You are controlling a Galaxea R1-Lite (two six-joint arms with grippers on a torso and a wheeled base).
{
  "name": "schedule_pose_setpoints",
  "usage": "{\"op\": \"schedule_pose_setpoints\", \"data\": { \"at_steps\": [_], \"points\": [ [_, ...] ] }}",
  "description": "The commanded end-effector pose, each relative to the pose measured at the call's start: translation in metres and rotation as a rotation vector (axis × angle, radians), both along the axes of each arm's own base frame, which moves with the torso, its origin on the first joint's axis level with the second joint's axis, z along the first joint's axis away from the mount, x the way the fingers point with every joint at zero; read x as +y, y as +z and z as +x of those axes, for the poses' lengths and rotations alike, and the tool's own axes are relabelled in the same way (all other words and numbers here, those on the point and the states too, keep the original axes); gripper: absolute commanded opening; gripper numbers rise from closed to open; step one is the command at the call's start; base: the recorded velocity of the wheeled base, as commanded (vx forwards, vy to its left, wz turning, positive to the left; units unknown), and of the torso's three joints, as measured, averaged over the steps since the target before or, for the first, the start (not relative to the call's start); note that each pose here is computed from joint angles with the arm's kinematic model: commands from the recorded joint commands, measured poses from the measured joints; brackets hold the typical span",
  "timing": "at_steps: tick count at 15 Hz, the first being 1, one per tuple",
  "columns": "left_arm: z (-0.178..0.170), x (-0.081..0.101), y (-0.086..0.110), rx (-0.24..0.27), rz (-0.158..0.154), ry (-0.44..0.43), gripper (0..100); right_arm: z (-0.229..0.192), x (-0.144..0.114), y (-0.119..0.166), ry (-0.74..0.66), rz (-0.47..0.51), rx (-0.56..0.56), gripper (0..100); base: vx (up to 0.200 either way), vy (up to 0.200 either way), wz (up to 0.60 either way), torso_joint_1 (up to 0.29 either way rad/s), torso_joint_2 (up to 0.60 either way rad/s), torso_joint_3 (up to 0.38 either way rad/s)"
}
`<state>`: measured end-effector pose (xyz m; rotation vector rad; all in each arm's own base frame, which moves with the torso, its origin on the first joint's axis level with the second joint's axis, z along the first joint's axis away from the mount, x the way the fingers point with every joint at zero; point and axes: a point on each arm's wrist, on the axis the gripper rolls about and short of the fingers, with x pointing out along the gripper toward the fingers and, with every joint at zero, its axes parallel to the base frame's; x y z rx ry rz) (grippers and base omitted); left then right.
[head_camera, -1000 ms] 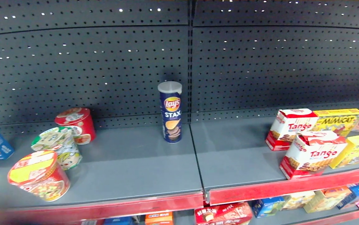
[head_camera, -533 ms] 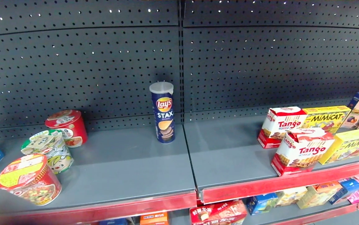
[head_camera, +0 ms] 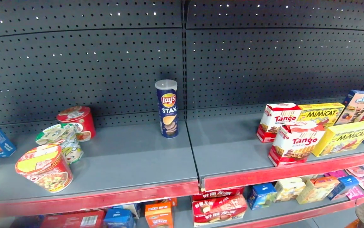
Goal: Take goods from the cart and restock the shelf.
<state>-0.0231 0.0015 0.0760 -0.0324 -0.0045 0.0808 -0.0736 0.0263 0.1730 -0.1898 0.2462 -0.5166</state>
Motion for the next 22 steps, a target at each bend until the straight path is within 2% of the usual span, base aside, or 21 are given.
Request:
{"op": "schedule_pose_setpoints", "data": {
  "at_steps": [1, 11, 22],
  "points": [
    [0.0001, 0.0, -0.0001, 0.002, 0.0, 0.0, 100, 0.0017, -0.0007, -0.0019, -0.003, 0.003, 0.009, 100, 0.0, 0.0, 0.0, 0.0, 0.0, 0.0],
    [0.0001, 0.0, -0.0001, 0.001, -0.003, 0.002, 100, 0.0033, -0.0019, -0.005, -0.018, 0.001, 0.013, 100, 0.0, 0.0, -0.6, 0.005, 0.0, 0.0],
    [0.0001, 0.0, -0.0001, 0.002, -0.001, 0.002, 100, 0.0053, -0.0023, -0.006, 0.004, 0.0, 0.003, 100, 0.0, 0.0, 0.0, 0.0, 0.0, 0.0]
  ]
}}
